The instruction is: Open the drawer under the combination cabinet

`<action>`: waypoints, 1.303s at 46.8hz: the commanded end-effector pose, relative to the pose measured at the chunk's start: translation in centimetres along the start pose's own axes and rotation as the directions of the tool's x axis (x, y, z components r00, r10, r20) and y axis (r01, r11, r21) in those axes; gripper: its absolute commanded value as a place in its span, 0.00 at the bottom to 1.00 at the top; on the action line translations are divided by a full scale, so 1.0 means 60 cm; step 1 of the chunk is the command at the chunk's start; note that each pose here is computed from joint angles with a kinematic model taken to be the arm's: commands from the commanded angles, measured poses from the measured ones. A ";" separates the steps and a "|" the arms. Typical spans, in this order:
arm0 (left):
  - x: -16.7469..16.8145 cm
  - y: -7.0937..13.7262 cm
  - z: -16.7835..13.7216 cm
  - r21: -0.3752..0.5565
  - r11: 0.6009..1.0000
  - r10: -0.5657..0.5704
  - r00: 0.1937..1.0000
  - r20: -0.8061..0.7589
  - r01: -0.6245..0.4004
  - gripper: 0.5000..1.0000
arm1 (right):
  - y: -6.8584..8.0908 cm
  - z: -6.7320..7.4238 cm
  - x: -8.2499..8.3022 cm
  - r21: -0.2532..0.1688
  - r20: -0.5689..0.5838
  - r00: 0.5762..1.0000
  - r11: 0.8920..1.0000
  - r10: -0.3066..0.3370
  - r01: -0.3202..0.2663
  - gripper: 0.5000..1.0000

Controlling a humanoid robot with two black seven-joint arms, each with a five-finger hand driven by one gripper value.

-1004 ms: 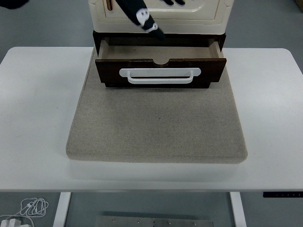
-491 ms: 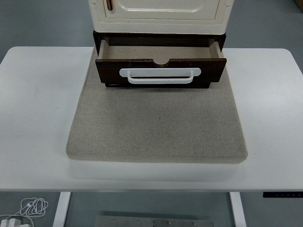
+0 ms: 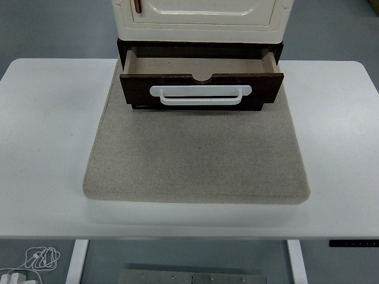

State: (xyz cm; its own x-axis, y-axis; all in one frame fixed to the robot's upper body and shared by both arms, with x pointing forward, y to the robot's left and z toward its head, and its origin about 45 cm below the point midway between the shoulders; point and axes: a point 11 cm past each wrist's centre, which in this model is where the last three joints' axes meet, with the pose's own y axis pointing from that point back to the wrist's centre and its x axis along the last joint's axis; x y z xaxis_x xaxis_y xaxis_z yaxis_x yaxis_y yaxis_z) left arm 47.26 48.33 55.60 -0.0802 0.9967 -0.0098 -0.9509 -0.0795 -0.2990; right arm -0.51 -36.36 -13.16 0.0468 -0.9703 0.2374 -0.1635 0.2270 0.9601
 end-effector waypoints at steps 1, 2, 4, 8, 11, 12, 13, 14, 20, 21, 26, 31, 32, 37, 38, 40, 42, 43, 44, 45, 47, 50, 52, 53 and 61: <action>0.001 -0.008 -0.059 0.067 0.996 0.065 0.997 -0.031 -0.063 1.00 | 0.000 0.000 0.000 0.000 0.000 1.000 1.000 -0.001 0.001 0.85; 0.001 -0.008 -0.078 0.089 0.993 0.076 0.997 -0.035 -0.072 1.00 | 0.000 0.000 0.000 0.000 0.000 1.000 1.000 0.001 -0.001 0.85; -0.001 -0.006 -0.113 0.129 0.988 0.090 0.995 -0.046 -0.084 1.00 | 0.000 0.000 0.000 0.000 0.001 1.000 1.000 -0.001 0.001 0.85; -0.008 0.001 -0.173 0.193 0.977 0.108 0.992 -0.069 -0.093 1.00 | 0.000 0.000 -0.001 0.000 0.002 1.000 1.000 -0.004 0.004 0.85; -0.023 0.007 -0.215 0.234 0.969 0.115 0.986 -0.122 -0.084 1.00 | 0.000 0.000 -0.002 0.001 0.002 1.000 1.000 -0.005 0.005 0.85; -0.027 0.009 -0.227 0.244 0.967 0.117 0.983 -0.144 -0.080 1.00 | 0.000 0.000 -0.002 0.001 0.001 1.000 1.000 -0.005 0.005 0.85; -0.033 0.012 -0.239 0.254 0.964 0.119 0.979 -0.167 -0.074 1.00 | 0.000 0.000 -0.002 0.001 0.001 1.000 1.000 -0.005 0.005 0.85; -0.036 0.015 -0.250 0.264 0.962 0.124 0.974 -0.190 -0.071 1.00 | 0.000 0.000 -0.002 0.001 0.001 1.000 1.000 -0.005 0.005 0.85; -0.081 0.025 -0.309 0.309 0.951 0.124 0.951 -0.285 -0.031 1.00 | 0.000 0.000 -0.002 0.001 0.001 1.000 1.000 -0.007 0.007 0.85; -0.091 0.027 -0.321 0.319 0.948 0.123 0.947 -0.296 -0.023 1.00 | 0.000 0.000 -0.003 0.001 0.001 1.000 1.000 -0.008 0.008 0.85; -0.125 0.036 -0.360 0.344 0.939 0.123 0.928 -0.353 0.007 1.00 | 0.000 -0.001 -0.008 0.001 0.005 0.999 0.999 -0.032 0.032 0.85; -0.145 0.040 -0.373 0.332 0.943 0.124 0.883 -0.453 0.038 1.00 | 0.000 -0.001 -0.009 0.001 0.006 0.999 0.999 -0.042 0.042 0.85; -0.149 0.041 -0.377 0.333 0.942 0.127 0.873 -0.471 0.043 1.00 | 0.000 -0.001 -0.009 0.001 0.006 0.999 0.999 -0.042 0.042 0.85; -0.166 0.045 -0.389 0.319 0.946 0.138 0.829 -0.541 0.051 1.00 | 0.000 -0.001 -0.010 0.001 0.005 0.999 0.999 -0.042 0.042 0.85; -0.167 0.044 -0.389 0.313 0.948 0.139 0.823 -0.551 0.049 1.00 | 0.000 0.000 -0.010 0.000 0.005 0.999 0.999 -0.042 0.042 0.85; -0.165 0.046 -0.390 0.305 0.951 0.148 0.810 -0.568 0.041 1.00 | 0.000 0.000 -0.010 0.000 0.005 0.999 0.999 -0.042 0.042 0.85; -0.162 0.050 -0.395 0.303 0.952 0.156 0.795 -0.586 0.035 1.00 | 0.000 0.000 -0.009 0.000 0.004 0.999 0.999 -0.040 0.040 0.85; -0.162 0.052 -0.397 0.299 0.954 0.157 0.787 -0.597 0.036 1.00 | 0.000 0.000 -0.009 0.000 0.006 0.999 0.999 -0.040 0.040 0.85; -0.164 0.053 -0.399 0.296 0.955 0.157 0.778 -0.609 0.038 1.00 | 0.000 0.000 -0.009 0.000 0.006 0.999 0.999 -0.039 0.039 0.85; -0.165 0.054 -0.401 0.293 0.955 0.157 0.770 -0.618 0.041 1.00 | 0.000 0.000 -0.009 -0.001 0.007 0.999 0.999 -0.037 0.037 0.85; -0.167 0.056 -0.404 0.291 0.955 0.154 0.760 -0.631 0.048 1.00 | 0.000 0.000 -0.008 0.001 0.005 0.999 0.999 -0.036 0.036 0.85; -0.171 0.061 -0.412 0.292 0.955 0.149 0.754 -0.640 0.059 1.00 | 0.000 -0.002 -0.009 0.001 0.009 0.999 0.999 -0.038 0.038 0.85; -0.172 0.063 -0.416 0.294 0.954 0.149 0.753 -0.641 0.061 1.00 | 0.000 -0.001 -0.009 0.001 0.009 0.999 0.999 -0.040 0.040 0.85; -0.171 0.064 -0.418 0.297 0.953 0.153 0.753 -0.640 0.059 1.00 | 0.000 -0.001 -0.009 0.001 0.009 0.999 0.999 -0.040 0.040 0.85; -0.191 0.074 -0.450 0.336 0.940 0.186 0.740 -0.646 0.057 1.00 | 0.000 -0.001 -0.010 0.003 0.011 0.999 0.999 -0.044 0.044 0.85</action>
State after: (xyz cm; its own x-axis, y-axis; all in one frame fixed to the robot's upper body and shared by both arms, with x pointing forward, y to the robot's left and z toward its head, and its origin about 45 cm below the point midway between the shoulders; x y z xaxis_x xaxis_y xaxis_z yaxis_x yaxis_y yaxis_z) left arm 52.06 37.06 29.19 -0.0298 0.7359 -0.6765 -0.9995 -0.0172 0.0253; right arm -0.48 -35.79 -13.28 0.0431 -0.9798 0.1951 -0.1629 0.1858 0.9690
